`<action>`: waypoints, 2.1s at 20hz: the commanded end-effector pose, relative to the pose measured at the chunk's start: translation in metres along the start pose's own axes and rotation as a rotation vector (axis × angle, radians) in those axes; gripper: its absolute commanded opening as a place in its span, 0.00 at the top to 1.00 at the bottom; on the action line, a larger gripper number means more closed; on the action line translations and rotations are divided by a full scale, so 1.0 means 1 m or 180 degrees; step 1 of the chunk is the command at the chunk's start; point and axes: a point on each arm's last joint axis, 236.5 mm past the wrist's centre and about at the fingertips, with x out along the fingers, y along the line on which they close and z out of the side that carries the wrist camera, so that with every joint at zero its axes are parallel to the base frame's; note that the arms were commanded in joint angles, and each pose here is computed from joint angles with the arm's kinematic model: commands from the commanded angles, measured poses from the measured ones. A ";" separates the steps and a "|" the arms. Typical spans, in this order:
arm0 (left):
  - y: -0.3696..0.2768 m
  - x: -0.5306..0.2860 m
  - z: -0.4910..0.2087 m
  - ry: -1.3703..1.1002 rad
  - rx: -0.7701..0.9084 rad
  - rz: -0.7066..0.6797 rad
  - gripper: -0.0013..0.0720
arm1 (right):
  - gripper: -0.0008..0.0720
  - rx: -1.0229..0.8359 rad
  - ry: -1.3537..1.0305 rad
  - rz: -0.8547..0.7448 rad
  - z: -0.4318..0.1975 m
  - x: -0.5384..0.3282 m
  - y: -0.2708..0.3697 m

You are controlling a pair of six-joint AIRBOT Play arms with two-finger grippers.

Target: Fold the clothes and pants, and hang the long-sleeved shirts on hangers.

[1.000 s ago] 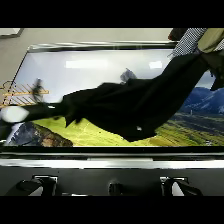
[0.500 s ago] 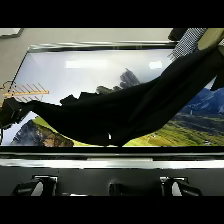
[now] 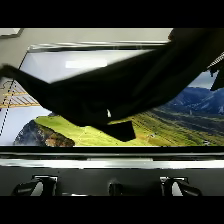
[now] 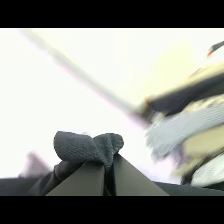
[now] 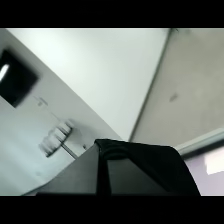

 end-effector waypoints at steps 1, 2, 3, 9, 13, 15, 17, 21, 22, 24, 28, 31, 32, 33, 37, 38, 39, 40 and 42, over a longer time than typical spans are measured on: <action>-0.084 -0.052 0.064 -0.0743 0.0647 -0.0514 0.95 | 0.94 -0.0633 -0.0566 0.0625 0.049 -0.019 0.084; -0.108 -0.075 0.075 -0.0917 0.0825 -0.0633 0.95 | 0.94 -0.0904 -0.0676 0.0707 0.057 -0.032 0.113; -0.128 -0.097 0.082 -0.1068 0.0945 -0.0717 0.95 | 0.94 -0.1246 -0.0804 0.0709 0.064 -0.047 0.140; -0.164 -0.190 0.090 -0.1611 0.0915 -0.0771 0.95 | 0.94 -0.2392 -0.1530 -0.0216 0.102 -0.139 0.196; -0.126 -0.181 0.074 -0.1311 0.0586 -0.0309 0.95 | 0.94 -0.2359 -0.1516 -0.0638 0.110 -0.147 0.171; -0.095 -0.145 0.046 -0.0707 0.0458 -0.0008 0.95 | 0.94 -0.2061 -0.1337 -0.0705 0.109 -0.126 0.145; -0.061 -0.099 0.015 0.0003 0.0298 0.0246 0.95 | 0.94 -0.1575 -0.0976 -0.0839 0.101 -0.090 0.097; -0.005 0.015 -0.037 0.1128 0.0191 0.0197 0.95 | 0.94 -0.0467 0.0239 -0.0965 0.039 0.014 -0.034; 0.016 0.045 -0.048 0.1280 0.0163 0.0247 0.95 | 0.94 -0.0186 0.0495 -0.0996 0.021 0.037 -0.071; 0.059 0.109 -0.076 0.1562 0.0086 0.0355 0.95 | 0.94 0.0120 0.0984 -0.1102 -0.028 0.086 -0.148; 0.148 0.199 -0.176 0.2253 -0.0214 0.0683 0.95 | 0.94 0.0391 0.2147 -0.1348 -0.200 0.154 -0.270; 0.191 0.219 -0.238 0.2664 -0.0399 0.0895 0.94 | 0.89 0.0468 0.2821 -0.1604 -0.305 0.152 -0.325; 0.199 0.221 -0.248 0.2731 -0.0439 0.0938 0.85 | 0.86 0.0531 0.2998 -0.1644 -0.327 0.147 -0.333; 0.202 0.221 -0.250 0.2740 -0.0483 0.0971 0.66 | 0.80 0.0582 0.3118 -0.1679 -0.338 0.140 -0.338; 0.221 0.199 -0.206 0.2616 -0.0495 0.1106 0.04 | 0.28 0.0379 0.3511 -0.1732 -0.304 0.092 -0.352; 0.235 0.182 -0.190 0.2617 -0.0398 0.1258 0.04 | 0.28 0.0265 0.3633 -0.1832 -0.286 0.070 -0.360; 0.251 0.163 -0.177 0.2616 -0.0285 0.1450 0.03 | 0.28 0.0187 0.3736 -0.1977 -0.268 0.046 -0.371; 0.267 0.141 -0.168 0.2591 -0.0234 0.1636 0.03 | 0.28 0.0299 0.3685 -0.2082 -0.253 0.032 -0.380; 0.290 0.103 -0.171 0.2504 -0.0346 0.1837 0.04 | 0.28 0.0615 0.3702 -0.2180 -0.256 0.004 -0.390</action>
